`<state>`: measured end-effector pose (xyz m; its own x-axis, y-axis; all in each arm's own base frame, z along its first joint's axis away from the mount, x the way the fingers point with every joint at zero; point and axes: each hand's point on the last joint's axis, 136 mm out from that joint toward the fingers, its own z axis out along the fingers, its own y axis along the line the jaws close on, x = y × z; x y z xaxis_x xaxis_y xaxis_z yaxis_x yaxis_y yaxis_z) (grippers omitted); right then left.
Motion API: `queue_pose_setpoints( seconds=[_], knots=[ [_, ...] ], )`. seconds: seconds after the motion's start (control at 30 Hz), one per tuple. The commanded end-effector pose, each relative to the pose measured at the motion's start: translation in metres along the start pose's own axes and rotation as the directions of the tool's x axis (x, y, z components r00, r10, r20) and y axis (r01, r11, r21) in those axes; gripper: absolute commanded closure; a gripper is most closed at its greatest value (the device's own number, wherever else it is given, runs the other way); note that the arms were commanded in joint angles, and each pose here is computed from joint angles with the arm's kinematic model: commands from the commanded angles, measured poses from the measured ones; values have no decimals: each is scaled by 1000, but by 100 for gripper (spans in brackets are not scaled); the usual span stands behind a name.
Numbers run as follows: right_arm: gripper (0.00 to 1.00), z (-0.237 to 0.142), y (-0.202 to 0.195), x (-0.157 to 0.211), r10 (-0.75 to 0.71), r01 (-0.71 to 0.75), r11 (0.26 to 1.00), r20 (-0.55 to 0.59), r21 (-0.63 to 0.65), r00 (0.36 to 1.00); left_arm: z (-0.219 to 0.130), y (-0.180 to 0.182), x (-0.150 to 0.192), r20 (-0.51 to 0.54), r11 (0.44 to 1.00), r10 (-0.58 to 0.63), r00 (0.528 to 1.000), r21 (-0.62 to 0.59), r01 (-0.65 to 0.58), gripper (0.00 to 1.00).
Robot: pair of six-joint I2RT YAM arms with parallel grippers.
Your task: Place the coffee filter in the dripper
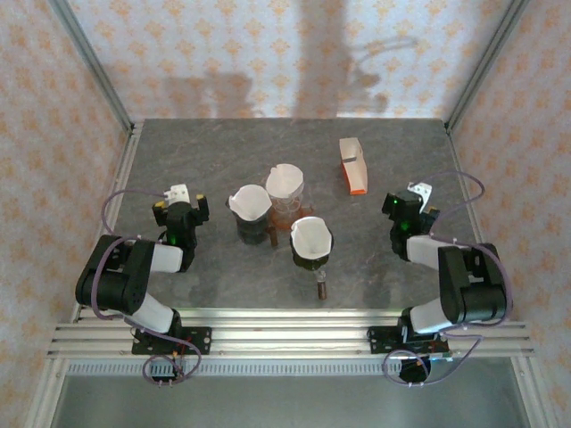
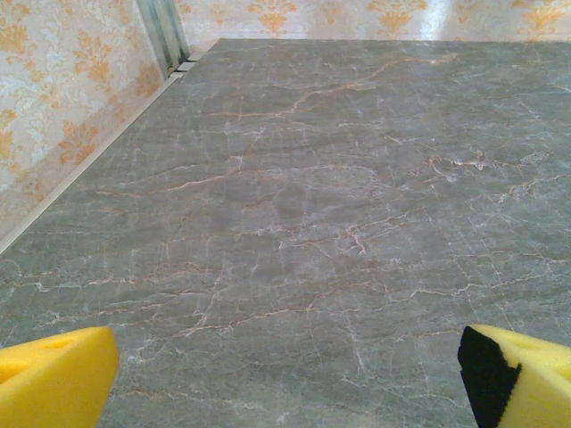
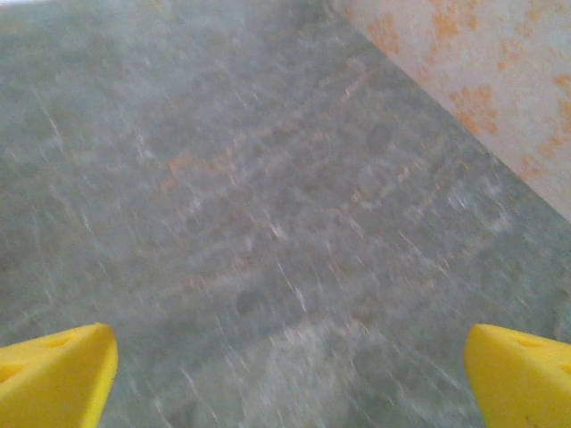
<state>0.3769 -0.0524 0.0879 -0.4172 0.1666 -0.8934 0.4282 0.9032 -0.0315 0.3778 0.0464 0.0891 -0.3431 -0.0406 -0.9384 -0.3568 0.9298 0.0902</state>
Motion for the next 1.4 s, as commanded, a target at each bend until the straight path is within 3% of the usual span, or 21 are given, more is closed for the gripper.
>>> queue_pose_setpoints(
  seconds=[0.0,1.37],
  knots=[
    [1,2,13,-9,42,-34,996,94,-88,995,1,2,-13,42,999,-29,999,-12,29,0],
    [1,2,12,-6,43,-35,996,95,-85,995,1,2,-14,42,1000,-28,999,-12,29,0]
  ],
)
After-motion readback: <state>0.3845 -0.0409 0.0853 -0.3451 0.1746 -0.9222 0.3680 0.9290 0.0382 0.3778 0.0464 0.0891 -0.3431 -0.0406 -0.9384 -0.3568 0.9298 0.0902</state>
